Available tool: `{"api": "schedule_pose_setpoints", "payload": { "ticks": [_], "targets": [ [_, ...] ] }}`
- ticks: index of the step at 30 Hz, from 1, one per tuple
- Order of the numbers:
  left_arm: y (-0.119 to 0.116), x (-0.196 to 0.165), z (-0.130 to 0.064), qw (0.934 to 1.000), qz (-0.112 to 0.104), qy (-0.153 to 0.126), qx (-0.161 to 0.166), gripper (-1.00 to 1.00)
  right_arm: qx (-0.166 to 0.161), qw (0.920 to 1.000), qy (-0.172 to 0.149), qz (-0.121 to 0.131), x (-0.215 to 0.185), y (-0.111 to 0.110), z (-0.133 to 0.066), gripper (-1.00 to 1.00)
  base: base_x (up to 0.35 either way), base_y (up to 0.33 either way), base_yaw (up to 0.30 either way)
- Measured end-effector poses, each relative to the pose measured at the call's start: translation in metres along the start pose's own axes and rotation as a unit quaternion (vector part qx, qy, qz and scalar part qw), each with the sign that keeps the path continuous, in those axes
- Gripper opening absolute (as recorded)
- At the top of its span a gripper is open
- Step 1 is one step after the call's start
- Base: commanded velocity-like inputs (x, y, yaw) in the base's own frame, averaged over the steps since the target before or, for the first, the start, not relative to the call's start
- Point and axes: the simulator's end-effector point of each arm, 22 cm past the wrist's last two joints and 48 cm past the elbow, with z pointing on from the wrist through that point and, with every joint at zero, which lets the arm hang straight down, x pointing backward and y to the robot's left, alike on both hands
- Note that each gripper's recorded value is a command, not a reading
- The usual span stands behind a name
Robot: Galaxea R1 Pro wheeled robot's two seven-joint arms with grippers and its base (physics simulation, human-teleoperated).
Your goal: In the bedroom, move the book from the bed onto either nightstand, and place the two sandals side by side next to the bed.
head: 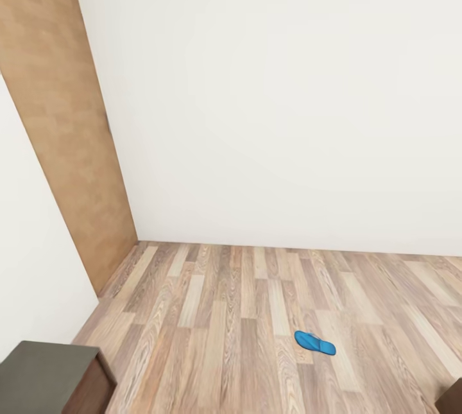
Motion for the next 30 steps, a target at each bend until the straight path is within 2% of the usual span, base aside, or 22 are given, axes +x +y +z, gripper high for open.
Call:
{"api": "schedule_pose_setpoints", "payload": {
  "ticks": [19,30],
  "targets": [
    [-0.0001,0.0000,0.0000,1.0000,0.000,0.000,0.000,1.00,0.000,1.0000,0.000,0.001,0.0002,0.0000,-0.0001,1.00,0.297,0.007,0.000],
    [-0.0001,-0.0001,0.0000,1.0000,0.001,0.000,0.000,1.00,0.000,1.0000,0.000,0.001,0.0000,0.0001,0.0000,1.00,0.308,0.087,0.000]
  ]
}}
